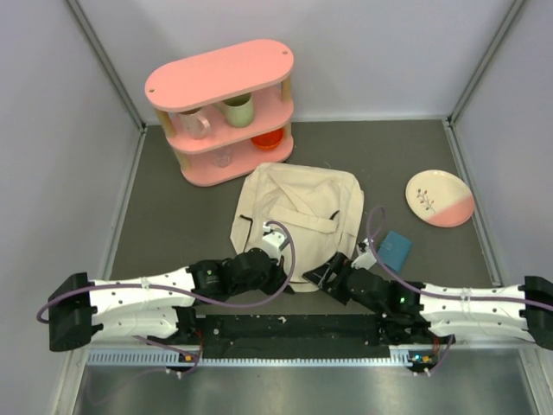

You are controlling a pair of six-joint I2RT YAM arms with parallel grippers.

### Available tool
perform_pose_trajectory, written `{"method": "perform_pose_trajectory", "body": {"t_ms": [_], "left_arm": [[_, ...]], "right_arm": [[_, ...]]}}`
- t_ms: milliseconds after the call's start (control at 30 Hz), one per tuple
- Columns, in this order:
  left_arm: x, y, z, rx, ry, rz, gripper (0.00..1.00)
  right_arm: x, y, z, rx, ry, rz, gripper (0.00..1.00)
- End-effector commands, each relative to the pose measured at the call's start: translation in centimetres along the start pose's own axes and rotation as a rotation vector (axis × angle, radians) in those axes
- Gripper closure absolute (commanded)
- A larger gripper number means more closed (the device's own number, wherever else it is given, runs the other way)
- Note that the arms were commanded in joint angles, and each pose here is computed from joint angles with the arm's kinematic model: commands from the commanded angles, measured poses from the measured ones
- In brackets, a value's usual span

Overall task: Pack the student bag
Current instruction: Zip the student bag at the center of the board.

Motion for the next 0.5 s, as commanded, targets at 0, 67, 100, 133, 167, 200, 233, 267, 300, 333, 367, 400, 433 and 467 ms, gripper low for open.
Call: {"method": "perform_pose_trajectory", "body": {"t_ms": [0,67,100,133,167,200,233,267,300,333,367,400,433,467], "left_arm": [[-0.6,-1.4,2.2,-0.007,-0.074,-0.057,1.00],[-0.6,-1.4,2.1,-0.008,-0.072,-0.059,1.00],[-0.6,-1.4,2.0,-0.010,-0.075,-0.061,1.00],[-0.8,-1.4,2.1,-0.013,-0.082,-0.066,1.00],[-0.7,-1.3,1.9,-0.013,-0.078,-0.065,1.00],[-0.7,-1.4,1.9,-0.016,-0.084,-0.069,1.00],[-0.8,-1.3,2.0,-0.020,-0.090,-0.071,1.00],[-0.8,-1.2,1.9,-0.018,-0.090,-0.068,1.00],[-0.8,-1.2,1.9,-0.018,-0.092,-0.064,1.00],[-0.9,-1.1,1.8,-0.020,-0.091,-0.060,1.00],[-0.8,-0.9,1.6,-0.024,-0.085,-0.050,1.00],[-0.9,-0.7,1.5,-0.026,-0.084,-0.042,1.00],[-1.0,-0.4,1.4,-0.036,-0.083,-0.026,1.00],[-1.0,-0.1,0.9,-0.036,-0.076,-0.015,1.00]], "right_arm": [[0.3,6.4,1.3,0.121,-0.106,0.217,0.21],[0.3,7.0,2.0,0.122,-0.158,0.230,0.37],[0.2,7.0,2.3,0.117,-0.174,0.230,0.49],[0.2,7.1,2.7,0.110,-0.185,0.226,0.55],[0.3,7.1,3.3,0.104,-0.204,0.216,0.61],[0.6,6.6,3.9,0.090,-0.215,0.185,0.72],[0.6,6.4,4.0,0.086,-0.186,0.176,0.81],[0.7,5.7,4.5,0.088,-0.182,0.164,0.90],[1.0,5.0,6.1,0.112,-0.222,0.152,1.00],[0.3,4.8,6.6,0.112,-0.221,0.171,1.00],[0.1,3.6,7.2,0.108,-0.244,0.151,1.00],[-0.1,2.8,8.2,0.110,-0.287,0.120,1.00],[-0.4,1.3,8.7,0.081,-0.314,0.060,1.00],[-1.4,1.2,9.4,0.087,-0.343,0.080,1.00]]}}
Point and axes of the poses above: each gripper's point midway between its finger pads, its own x axis out along the fingers, its own y axis along the line the jaws close on, z = x × y, the point moved 5 cm from there along -x, back along the fingers, and after that the axes turned 3 degrees about x, right-handed, at the moved point
